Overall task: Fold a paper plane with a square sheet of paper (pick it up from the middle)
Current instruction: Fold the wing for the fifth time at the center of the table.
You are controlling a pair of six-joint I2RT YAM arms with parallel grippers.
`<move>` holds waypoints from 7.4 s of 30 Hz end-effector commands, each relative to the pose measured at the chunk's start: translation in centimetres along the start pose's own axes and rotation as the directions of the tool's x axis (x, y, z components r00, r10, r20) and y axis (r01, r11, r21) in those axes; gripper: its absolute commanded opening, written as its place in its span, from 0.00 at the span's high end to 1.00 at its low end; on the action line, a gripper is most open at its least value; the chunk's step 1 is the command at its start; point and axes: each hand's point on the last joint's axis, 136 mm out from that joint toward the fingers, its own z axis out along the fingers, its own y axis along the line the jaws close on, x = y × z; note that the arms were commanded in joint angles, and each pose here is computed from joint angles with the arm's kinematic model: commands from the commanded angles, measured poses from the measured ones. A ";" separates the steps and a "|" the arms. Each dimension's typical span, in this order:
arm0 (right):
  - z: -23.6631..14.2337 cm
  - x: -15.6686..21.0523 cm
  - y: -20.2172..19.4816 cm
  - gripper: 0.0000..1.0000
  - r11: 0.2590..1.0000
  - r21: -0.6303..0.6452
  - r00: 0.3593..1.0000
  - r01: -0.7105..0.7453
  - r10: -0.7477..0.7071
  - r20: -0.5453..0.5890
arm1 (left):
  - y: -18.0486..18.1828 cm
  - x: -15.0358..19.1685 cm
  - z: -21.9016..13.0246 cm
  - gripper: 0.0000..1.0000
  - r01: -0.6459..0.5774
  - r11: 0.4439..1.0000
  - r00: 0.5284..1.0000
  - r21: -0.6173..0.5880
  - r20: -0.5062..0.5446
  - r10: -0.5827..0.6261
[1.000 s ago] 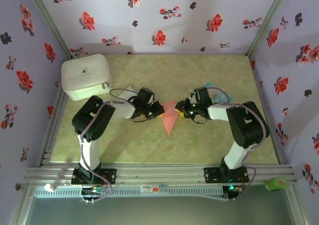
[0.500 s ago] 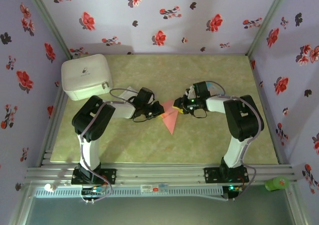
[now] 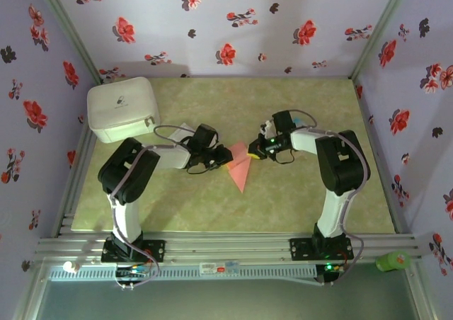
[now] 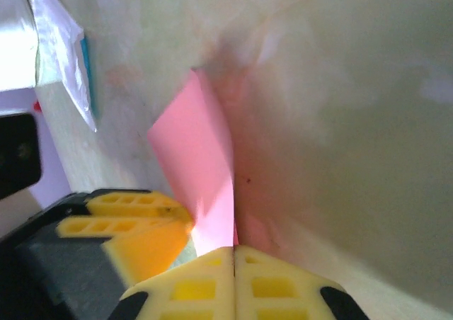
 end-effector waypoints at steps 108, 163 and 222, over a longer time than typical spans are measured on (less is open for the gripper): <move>-2.6 0.6 0.7 0.98 0.952 -0.186 0.925 -0.241 0.284 0.255 | -4.5 5.3 -5.3 0.56 -0.707 0.615 0.627 -0.348 0.092 0.773; -2.7 0.9 2.2 0.98 0.962 -0.168 0.935 -0.217 0.254 0.249 | -0.7 6.2 -1.5 0.66 -0.753 0.288 0.471 -0.592 -0.179 0.864; -8.3 1.8 0.8 0.67 0.993 0.022 0.918 -0.118 0.101 0.383 | -3.0 6.1 0.2 1.00 -0.563 0.825 0.826 -0.046 -0.024 0.563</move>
